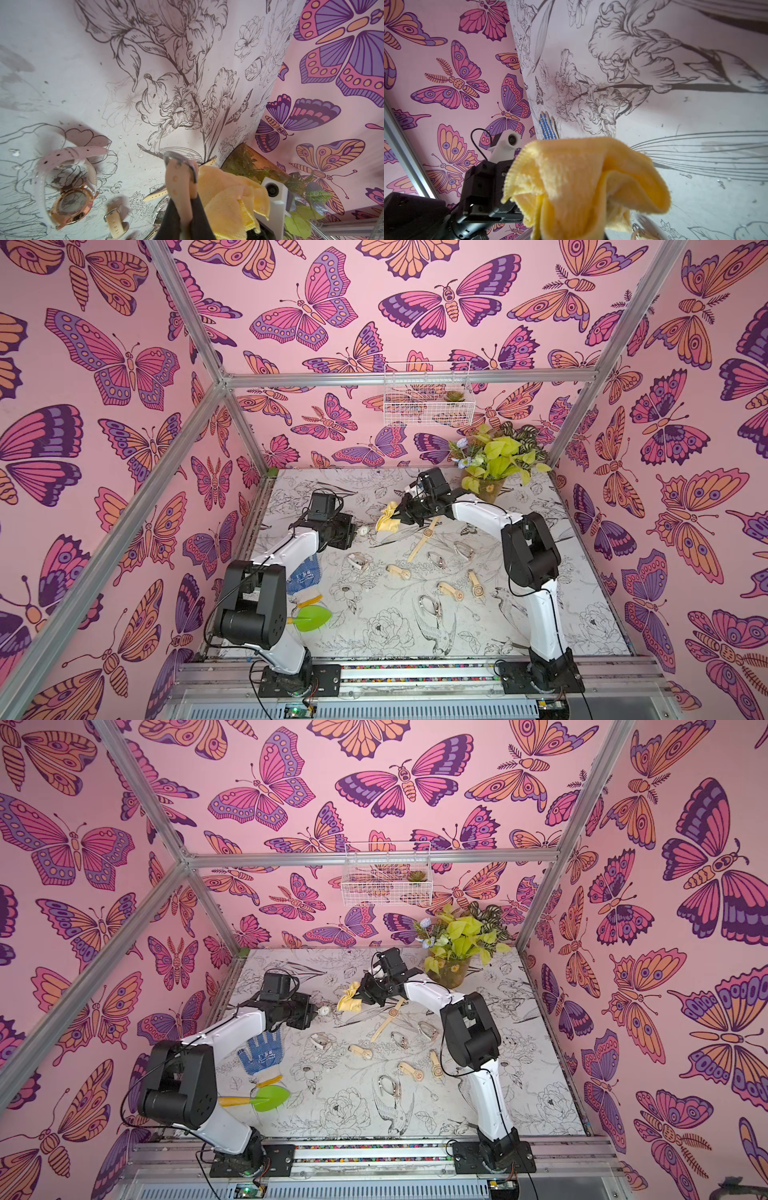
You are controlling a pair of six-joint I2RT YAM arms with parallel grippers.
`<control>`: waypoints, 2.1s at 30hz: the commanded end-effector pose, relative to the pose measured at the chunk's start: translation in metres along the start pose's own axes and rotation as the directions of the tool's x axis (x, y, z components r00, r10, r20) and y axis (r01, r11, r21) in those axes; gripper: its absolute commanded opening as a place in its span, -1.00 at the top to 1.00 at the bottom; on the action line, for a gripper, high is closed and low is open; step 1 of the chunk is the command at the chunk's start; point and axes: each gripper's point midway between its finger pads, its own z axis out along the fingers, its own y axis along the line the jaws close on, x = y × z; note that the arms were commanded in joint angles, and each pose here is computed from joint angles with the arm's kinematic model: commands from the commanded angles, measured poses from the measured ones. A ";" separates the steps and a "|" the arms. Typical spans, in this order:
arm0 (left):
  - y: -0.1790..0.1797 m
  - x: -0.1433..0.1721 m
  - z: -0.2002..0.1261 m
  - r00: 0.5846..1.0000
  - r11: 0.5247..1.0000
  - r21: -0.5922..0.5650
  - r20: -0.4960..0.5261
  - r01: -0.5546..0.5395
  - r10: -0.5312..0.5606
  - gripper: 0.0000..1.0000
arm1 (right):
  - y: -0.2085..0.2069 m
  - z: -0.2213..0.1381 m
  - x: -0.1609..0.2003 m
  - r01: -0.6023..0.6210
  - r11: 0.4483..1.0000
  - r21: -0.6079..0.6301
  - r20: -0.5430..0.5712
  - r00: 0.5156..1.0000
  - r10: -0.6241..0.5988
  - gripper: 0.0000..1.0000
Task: Wipe the watch dial
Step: Wipe the dirt from the watch dial, then place the watch at the center of the board.
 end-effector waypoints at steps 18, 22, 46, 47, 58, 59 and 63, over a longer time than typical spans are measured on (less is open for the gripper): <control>0.024 -0.019 0.035 0.997 0.991 -0.110 0.013 -0.076 0.078 1.00 | 0.010 -0.049 0.064 0.224 0.966 0.131 -0.045 0.974 -0.220 1.00; 0.025 -0.023 0.043 0.995 0.986 -0.131 0.012 -0.101 0.104 1.00 | 0.005 -0.058 0.080 0.257 0.952 0.166 -0.060 0.966 -0.251 1.00; 0.031 -0.045 0.063 0.965 0.906 -0.343 -0.004 -0.247 0.262 0.64 | -0.011 -0.089 0.105 0.306 0.923 0.235 -0.060 0.952 -0.300 1.00; 0.032 -0.046 0.063 0.965 0.904 -0.347 -0.004 -0.248 0.263 0.61 | -0.012 -0.090 0.106 0.306 0.922 0.236 -0.061 0.952 -0.300 1.00; 0.028 -0.045 0.057 0.961 0.900 -0.351 0.007 -0.257 0.277 0.22 | -0.015 -0.096 0.108 0.312 0.917 0.249 -0.061 0.950 -0.307 1.00; 0.027 -0.045 0.055 0.960 0.900 -0.351 0.011 -0.259 0.281 0.15 | -0.016 -0.097 0.108 0.311 0.917 0.251 -0.059 0.950 -0.306 1.00; 0.018 -0.042 0.044 0.949 0.892 -0.348 0.023 -0.287 0.315 -0.36 | -0.018 -0.101 0.104 0.301 0.920 0.252 -0.045 0.953 -0.300 1.00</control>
